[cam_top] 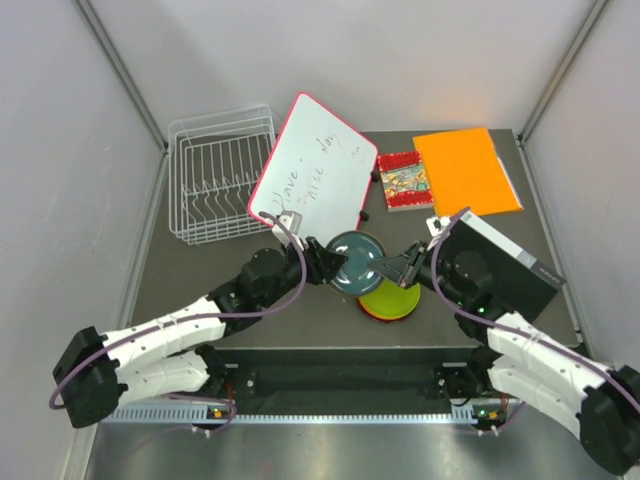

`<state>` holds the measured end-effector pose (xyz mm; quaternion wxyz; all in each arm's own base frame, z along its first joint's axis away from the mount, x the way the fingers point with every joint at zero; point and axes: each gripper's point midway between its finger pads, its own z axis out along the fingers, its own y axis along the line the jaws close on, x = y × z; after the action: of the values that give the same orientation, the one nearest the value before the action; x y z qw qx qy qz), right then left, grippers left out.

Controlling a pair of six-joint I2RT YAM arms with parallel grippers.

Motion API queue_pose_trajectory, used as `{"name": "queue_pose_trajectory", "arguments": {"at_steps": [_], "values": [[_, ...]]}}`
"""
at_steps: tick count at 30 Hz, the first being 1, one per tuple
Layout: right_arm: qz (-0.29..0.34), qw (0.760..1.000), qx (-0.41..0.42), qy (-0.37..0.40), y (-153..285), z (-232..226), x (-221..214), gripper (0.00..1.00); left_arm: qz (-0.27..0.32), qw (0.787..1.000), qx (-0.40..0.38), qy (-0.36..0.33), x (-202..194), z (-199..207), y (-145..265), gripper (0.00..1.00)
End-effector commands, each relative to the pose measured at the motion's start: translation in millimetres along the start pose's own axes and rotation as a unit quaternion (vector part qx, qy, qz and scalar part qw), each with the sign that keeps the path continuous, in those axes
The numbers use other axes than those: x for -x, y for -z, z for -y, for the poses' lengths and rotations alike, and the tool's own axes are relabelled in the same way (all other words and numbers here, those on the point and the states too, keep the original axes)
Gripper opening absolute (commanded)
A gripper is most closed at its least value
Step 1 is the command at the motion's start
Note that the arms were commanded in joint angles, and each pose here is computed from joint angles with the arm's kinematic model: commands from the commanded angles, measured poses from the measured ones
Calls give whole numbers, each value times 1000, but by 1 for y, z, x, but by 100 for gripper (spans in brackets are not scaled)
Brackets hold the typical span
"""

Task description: Unload the plates from the dish rack

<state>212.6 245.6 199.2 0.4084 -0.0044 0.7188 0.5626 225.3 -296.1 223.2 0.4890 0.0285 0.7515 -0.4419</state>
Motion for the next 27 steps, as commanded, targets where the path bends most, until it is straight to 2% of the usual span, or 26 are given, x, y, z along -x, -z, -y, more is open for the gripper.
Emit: {"name": "queue_pose_trajectory", "arguments": {"at_steps": [1,4,5,6,14,27], "values": [[23,994,-92,47,21,22,10,0,41,998,20,-54,25,3,-1,58],[44,986,-154,46,45,41,24,0,57,993,63,-82,35,-14,10,73],[46,983,-169,47,51,46,27,0,60,990,77,-97,38,-20,14,90],[54,979,-190,49,58,55,32,0,70,989,85,-101,44,-22,21,99],[33,960,-277,35,81,100,20,0,111,966,188,-138,63,-64,60,99],[-2,962,-274,18,66,122,3,0,163,928,297,-156,84,-106,109,99]]}}
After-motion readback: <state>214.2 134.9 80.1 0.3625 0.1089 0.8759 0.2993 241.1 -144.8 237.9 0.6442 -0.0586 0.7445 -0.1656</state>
